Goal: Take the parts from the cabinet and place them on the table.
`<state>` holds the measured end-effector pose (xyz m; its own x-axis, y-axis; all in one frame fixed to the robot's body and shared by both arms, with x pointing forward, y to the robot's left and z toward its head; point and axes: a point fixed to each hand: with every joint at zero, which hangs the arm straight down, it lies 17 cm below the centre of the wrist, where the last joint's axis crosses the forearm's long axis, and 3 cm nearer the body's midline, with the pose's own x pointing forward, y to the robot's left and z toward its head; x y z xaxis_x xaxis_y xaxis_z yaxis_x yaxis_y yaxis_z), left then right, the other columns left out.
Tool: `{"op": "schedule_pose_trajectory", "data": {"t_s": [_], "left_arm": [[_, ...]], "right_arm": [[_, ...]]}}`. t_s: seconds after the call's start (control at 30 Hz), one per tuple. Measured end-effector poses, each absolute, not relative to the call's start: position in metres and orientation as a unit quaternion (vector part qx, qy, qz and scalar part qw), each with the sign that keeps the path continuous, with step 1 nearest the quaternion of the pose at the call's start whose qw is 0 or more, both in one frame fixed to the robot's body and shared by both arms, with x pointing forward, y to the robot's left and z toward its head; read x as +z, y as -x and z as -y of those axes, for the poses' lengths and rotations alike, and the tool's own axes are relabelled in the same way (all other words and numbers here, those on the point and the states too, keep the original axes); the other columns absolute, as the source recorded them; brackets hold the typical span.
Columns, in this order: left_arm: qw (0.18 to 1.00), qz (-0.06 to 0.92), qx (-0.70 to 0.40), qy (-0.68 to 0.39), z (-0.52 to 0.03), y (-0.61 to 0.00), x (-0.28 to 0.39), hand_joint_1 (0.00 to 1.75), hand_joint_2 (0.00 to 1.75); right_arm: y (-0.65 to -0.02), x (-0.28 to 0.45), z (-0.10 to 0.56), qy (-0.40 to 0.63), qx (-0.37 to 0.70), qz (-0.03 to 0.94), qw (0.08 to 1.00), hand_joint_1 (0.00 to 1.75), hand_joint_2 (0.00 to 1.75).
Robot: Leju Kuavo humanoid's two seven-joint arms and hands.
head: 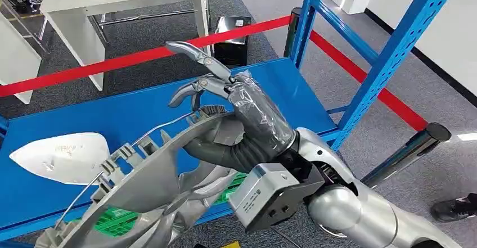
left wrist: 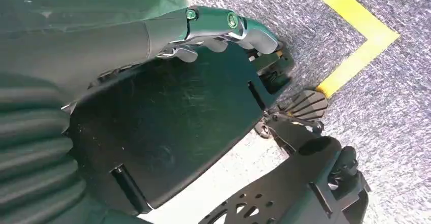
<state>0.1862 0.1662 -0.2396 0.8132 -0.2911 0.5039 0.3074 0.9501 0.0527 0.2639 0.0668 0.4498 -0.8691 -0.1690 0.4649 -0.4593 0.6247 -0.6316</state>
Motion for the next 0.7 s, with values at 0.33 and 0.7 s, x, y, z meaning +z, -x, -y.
{"op": "schedule_pose_trajectory", "data": {"t_s": [0.33,0.7], "left_arm": [[0.954,0.258,-0.155,0.015,-0.1667,-0.185,-0.2403,0.0,1.75],[0.957,0.256,-0.136,0.023,-0.1658,-0.1859,-0.2398,0.0,1.75]], "right_arm": [[-0.2604,0.4502,-0.0671,-0.18,0.395,0.882,0.183,1.75,1.75],[-0.2598,0.4494,-0.0676,-0.183,0.396,0.881,0.184,1.75,1.75]]}}
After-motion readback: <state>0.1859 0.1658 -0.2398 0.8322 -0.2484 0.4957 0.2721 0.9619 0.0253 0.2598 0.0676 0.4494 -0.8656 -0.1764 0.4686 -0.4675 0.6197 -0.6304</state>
